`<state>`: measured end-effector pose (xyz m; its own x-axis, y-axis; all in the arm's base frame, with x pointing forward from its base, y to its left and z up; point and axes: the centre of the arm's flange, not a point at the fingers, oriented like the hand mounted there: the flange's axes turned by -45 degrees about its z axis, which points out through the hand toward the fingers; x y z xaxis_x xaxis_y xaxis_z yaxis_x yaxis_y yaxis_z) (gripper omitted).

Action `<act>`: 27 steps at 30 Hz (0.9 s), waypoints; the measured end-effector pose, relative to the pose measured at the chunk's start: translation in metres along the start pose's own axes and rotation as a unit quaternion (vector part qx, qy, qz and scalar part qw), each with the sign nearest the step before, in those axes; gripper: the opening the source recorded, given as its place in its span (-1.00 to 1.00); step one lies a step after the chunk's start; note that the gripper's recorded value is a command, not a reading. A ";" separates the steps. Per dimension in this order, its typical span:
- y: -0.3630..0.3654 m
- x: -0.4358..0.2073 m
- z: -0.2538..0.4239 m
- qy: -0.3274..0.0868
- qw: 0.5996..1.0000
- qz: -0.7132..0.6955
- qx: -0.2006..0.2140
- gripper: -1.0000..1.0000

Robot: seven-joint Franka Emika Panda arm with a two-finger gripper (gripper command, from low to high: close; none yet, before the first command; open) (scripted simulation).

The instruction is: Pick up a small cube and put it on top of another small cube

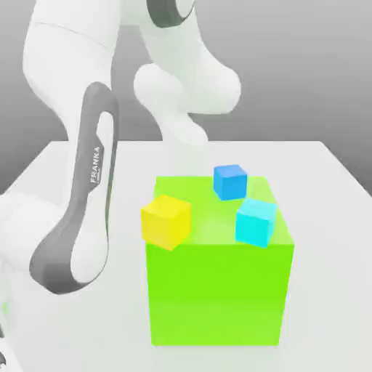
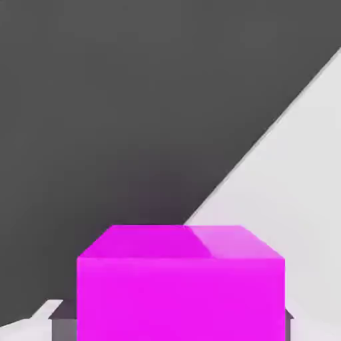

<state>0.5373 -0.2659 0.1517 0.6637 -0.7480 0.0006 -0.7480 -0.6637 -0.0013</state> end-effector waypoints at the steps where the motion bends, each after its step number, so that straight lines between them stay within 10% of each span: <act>1: 0.000 0.000 -0.014 0.000 1.000 0.000 0.000 -1.00; 27: -0.116 -0.284 -0.291 -0.039 0.840 -0.541 0.030 -1.00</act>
<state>0.4353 0.0228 0.4431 0.9544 0.2968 -0.0319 0.2929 -0.9517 -0.0920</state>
